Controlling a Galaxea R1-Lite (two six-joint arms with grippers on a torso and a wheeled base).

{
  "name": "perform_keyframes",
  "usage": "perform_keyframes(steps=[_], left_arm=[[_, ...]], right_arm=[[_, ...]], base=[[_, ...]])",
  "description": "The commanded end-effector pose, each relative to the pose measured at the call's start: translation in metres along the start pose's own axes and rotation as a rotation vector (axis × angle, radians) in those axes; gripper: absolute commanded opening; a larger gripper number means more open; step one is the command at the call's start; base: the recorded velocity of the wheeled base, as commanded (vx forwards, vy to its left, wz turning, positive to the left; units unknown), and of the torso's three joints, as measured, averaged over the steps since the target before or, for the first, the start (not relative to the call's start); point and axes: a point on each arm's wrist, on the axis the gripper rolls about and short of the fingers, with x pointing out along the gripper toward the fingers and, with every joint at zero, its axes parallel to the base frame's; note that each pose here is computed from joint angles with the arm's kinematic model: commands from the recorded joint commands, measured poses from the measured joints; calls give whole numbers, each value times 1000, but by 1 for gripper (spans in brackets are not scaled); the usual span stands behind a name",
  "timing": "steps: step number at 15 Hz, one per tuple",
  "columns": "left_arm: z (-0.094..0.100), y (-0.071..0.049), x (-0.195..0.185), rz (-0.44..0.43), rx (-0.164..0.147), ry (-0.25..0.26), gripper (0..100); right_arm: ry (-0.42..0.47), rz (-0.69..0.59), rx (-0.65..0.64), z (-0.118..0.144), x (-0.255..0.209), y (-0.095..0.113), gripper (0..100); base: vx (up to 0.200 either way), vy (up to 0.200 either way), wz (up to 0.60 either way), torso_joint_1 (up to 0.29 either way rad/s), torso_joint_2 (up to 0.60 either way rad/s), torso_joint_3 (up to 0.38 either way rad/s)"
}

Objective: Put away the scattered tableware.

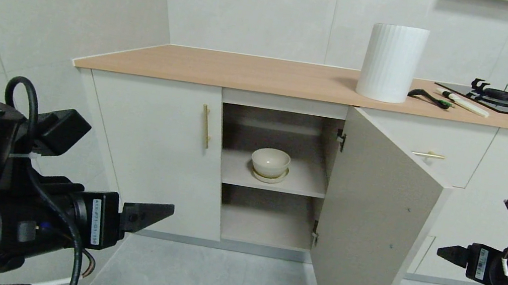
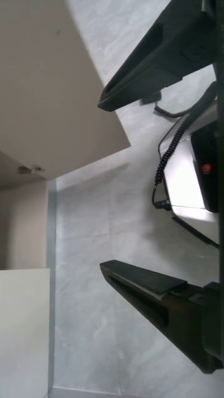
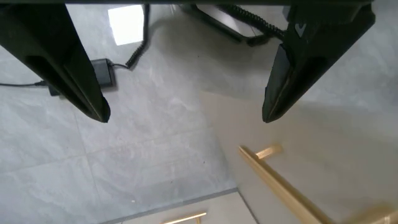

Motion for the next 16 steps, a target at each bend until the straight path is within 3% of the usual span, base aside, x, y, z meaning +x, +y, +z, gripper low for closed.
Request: perform_keyframes(steps=[1,4,9,16], left_arm=[[0,0,1,1,0,1,100],[0,0,1,2,-1,1,100],[1,0,1,3,-2,-1,100],[1,0,2,1,-3,0,100]], right_arm=[[6,-10,0,-1,9,1,100],[-25,-24,30,7,7,-5,100],[-134,1,86,18,35,1,100],[-127,31,115,11,67,14,100]], base=[[0,0,0,0,0,0],[0,0,0,0,0,0],[0,0,0,0,0,0],[0,0,0,0,0,0]])
